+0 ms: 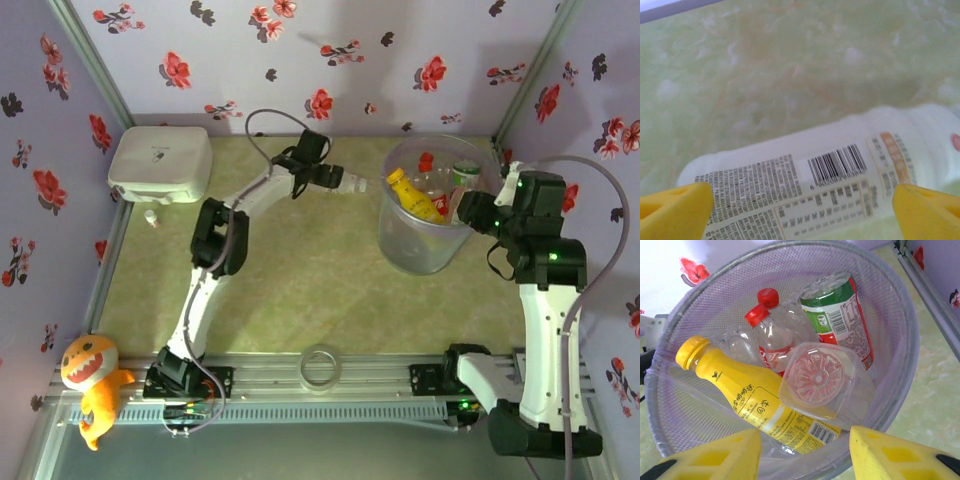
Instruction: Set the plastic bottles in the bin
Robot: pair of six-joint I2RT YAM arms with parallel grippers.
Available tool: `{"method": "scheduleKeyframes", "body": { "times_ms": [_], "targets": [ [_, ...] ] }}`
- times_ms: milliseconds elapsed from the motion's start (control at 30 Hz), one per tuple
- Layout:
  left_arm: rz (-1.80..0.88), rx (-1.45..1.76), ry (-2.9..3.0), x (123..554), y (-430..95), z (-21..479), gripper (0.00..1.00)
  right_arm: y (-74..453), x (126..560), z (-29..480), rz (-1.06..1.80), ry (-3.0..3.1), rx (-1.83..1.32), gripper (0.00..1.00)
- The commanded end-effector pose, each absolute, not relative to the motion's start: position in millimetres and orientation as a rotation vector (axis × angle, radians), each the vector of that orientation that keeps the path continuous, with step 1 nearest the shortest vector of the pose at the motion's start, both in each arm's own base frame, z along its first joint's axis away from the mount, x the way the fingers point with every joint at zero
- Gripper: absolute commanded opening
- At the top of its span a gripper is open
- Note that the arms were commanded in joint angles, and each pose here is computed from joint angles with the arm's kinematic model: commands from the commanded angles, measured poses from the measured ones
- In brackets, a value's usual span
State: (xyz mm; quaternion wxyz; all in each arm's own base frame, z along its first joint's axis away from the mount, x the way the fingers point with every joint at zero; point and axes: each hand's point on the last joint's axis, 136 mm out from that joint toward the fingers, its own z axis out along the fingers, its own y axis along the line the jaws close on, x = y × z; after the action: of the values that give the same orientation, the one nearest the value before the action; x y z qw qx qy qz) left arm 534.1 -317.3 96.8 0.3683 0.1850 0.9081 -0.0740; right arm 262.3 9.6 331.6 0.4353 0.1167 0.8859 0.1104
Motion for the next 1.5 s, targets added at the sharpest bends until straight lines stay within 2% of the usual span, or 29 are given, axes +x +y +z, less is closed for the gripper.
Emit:
{"method": "scheduleKeyframes", "body": {
  "times_ms": [0,133,300,433,633,767,867,1067,1467],
  "targets": [
    [-0.118,0.514,2.379,506.7,-293.2,80.3,0.93,14.0,264.0,333.5,0.312,2.187,0.297,0.5],
    [-0.159,0.5,2.368,472.1,-276.0,93.9,0.91,15.7,262.4,333.2,0.326,2.19,0.299,0.5],
    [-0.285,0.604,2.274,434.1,-273.8,151.3,0.84,12.5,261.5,332.6,0.301,2.194,0.302,0.5],
    [-0.189,0.816,2.208,443.4,-275.3,172.5,0.98,13.4,265.0,332.2,0.313,2.189,0.307,0.5],
    [-0.143,1.227,2.187,473.2,-297.8,137.9,1.0,13.3,262.1,331.6,0.31,2.199,0.308,0.5],
    [-0.184,1.21,2.197,518.8,-299.2,119.7,1.0,9.6,254.0,332.3,0.273,2.214,0.306,0.5],
    [-0.302,1.193,2.252,537.1,-303.6,95.9,1.0,8.4,251.1,331.4,0.265,2.213,0.314,0.5],
    [-0.414,1.3,2.378,509.6,-306.9,57.6,1.0,5.5,250.0,333.2,0.248,2.198,0.321,0.49],
    [-0.575,1.341,2.543,447.3,-296.5,40.5,1.0,8.3,251.9,329.3,0.277,2.188,0.329,0.49]
  ]
}}
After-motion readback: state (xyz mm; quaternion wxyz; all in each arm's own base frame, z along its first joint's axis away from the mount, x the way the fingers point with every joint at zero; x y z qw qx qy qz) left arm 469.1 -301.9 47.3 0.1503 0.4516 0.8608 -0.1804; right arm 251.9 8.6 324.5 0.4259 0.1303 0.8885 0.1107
